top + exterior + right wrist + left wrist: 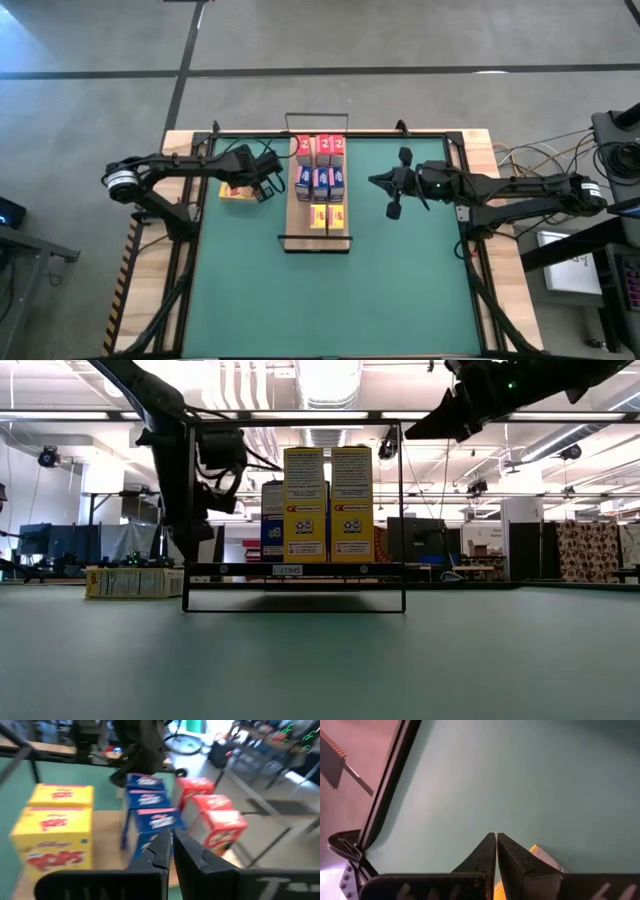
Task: Stack cereal on shelf
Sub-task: Put the yellow cereal box on the shelf and align it with the other yellow cereal box
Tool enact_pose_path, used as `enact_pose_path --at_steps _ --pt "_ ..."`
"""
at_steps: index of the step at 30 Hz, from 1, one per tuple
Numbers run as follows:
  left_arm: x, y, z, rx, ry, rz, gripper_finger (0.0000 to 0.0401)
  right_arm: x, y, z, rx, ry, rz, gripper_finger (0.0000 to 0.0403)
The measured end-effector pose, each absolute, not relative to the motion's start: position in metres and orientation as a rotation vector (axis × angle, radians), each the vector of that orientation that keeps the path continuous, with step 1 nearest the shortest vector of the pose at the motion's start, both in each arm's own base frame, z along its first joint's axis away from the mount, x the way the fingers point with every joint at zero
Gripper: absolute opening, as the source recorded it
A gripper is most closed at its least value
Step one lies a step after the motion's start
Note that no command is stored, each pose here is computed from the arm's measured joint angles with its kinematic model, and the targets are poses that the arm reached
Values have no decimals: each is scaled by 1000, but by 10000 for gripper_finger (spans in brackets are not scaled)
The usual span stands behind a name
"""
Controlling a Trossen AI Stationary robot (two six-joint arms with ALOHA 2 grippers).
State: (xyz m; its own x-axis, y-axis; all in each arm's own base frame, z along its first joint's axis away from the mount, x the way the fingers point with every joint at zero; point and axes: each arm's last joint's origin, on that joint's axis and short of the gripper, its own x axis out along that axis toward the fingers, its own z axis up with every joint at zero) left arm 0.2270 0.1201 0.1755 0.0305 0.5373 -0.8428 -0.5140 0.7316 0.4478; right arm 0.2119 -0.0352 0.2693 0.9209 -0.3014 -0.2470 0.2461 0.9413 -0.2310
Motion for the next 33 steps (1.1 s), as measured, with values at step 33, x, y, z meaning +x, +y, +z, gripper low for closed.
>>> enact_pose_path --at_steps 33 --pt "235 -43 180 -316 1460 264 0 211 17 256 -8 336 9 9"
